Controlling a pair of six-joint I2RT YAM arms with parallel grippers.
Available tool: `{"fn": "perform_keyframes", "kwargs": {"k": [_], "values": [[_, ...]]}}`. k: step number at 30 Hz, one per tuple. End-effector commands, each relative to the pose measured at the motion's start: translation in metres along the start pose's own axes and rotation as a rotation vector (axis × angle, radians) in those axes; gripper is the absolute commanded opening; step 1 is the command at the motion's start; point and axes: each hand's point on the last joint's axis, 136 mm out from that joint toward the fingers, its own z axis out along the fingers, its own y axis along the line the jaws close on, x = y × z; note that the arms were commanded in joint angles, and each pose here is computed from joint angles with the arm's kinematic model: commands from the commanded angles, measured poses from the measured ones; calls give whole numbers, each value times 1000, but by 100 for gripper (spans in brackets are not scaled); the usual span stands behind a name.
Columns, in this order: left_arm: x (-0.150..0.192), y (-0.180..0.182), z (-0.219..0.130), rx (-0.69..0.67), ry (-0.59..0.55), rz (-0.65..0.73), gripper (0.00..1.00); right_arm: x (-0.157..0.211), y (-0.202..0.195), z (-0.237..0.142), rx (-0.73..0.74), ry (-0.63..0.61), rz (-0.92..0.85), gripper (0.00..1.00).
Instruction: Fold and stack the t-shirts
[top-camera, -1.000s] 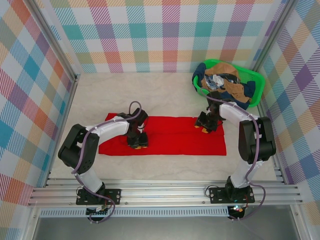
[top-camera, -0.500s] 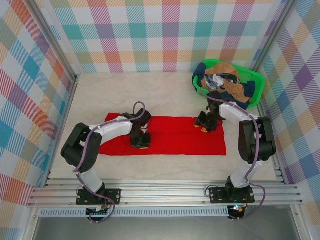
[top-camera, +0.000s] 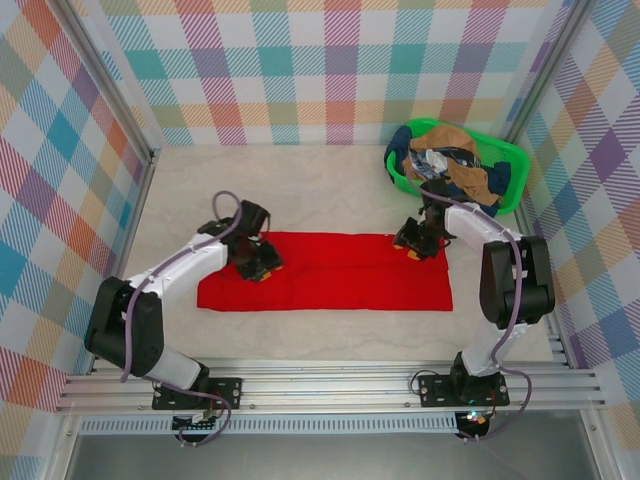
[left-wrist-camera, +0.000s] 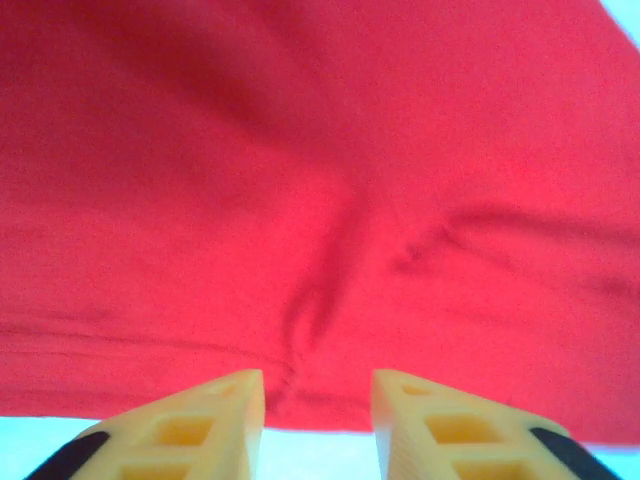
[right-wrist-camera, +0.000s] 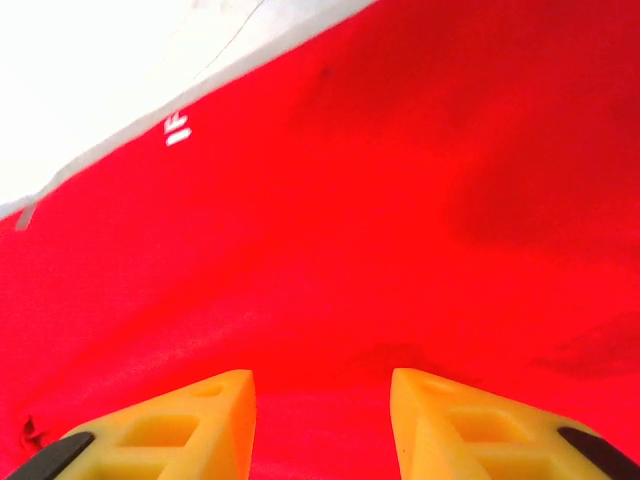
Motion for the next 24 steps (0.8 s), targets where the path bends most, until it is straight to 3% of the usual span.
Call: {"fn": "perform_keyframes", "kwargs": {"k": [1, 3, 7, 12, 19, 24], "values": [[-3, 41, 24, -140, 18, -280, 23, -17, -5, 7, 29, -11, -8, 39], [-2, 48, 35, -183, 42, -351, 17, -16, -16, 14, 85, 16, 19, 38], [-14, 59, 55, -282, 44, -381, 16, 3, -31, 24, 138, 86, 63, 36], [-70, 59, 74, -318, -2, -396, 16, 42, -44, 26, 200, 168, 99, 35], [-171, -30, 114, -194, -39, -240, 20, 108, -35, 28, 198, 248, 86, 35], [-207, -91, 140, -94, -51, -200, 22, 156, -12, 36, 202, 320, 22, 35]]}}
